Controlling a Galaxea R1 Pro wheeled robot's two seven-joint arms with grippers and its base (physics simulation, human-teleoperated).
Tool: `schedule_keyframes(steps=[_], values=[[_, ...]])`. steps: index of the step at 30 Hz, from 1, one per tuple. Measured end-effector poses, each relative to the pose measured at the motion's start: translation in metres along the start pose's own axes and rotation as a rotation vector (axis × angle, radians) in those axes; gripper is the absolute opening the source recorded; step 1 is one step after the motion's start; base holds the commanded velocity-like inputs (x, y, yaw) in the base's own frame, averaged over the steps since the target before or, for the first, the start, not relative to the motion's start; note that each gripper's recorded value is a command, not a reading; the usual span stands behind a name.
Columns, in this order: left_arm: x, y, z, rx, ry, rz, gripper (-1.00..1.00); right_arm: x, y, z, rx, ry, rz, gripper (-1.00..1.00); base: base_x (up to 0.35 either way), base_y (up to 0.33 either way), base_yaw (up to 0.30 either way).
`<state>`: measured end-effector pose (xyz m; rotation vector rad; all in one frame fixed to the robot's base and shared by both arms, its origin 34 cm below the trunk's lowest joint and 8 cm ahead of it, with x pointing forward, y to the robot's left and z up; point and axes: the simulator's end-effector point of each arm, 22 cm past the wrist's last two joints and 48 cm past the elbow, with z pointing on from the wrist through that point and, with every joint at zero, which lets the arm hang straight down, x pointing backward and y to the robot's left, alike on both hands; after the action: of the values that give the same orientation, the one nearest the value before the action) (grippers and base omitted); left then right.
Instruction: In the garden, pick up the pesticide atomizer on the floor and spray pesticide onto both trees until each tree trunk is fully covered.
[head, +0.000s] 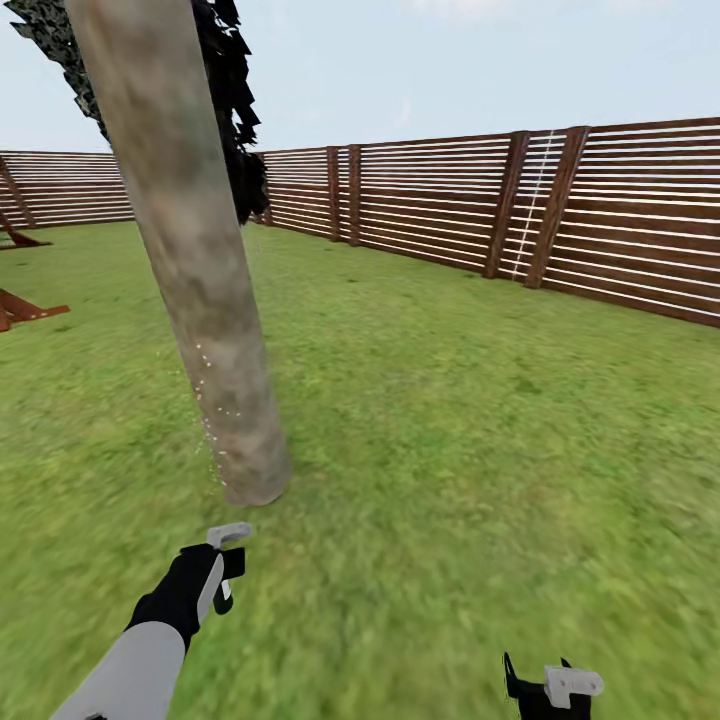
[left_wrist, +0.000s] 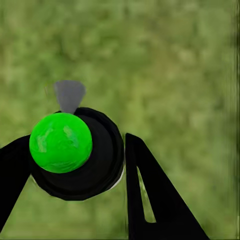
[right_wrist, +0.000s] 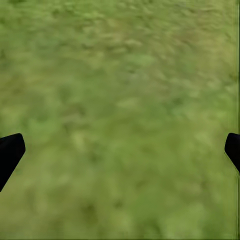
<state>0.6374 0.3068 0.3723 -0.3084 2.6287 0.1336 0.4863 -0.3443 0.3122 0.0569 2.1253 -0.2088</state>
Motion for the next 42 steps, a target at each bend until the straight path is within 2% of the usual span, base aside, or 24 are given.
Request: schedule_keyframes(steps=[5, 38, 42], values=[[-0.0002, 0.0001, -0.0001, 0.000, 0.000, 0.000, -1.00, 0.0002, 0.0001, -0.0001, 0.000, 0.000, 0.000, 1.00, 0.139, -0.266, 0.049], [-0.0001, 0.0000, 0.0000, 0.000, 0.000, 0.000, -1.00, 0.0000, 0.0003, 0.0000, -0.001, 0.000, 0.000, 1.00, 0.089, -0.268, 0.276], [-0.0003, 0.0010, 0.0000, -0.001, 0.000, -0.001, -1.00, -0.0003, -0.0005, 0.0001, -0.001, -0.001, -0.001, 1.00, 0.003, -0.047, 0.058]])
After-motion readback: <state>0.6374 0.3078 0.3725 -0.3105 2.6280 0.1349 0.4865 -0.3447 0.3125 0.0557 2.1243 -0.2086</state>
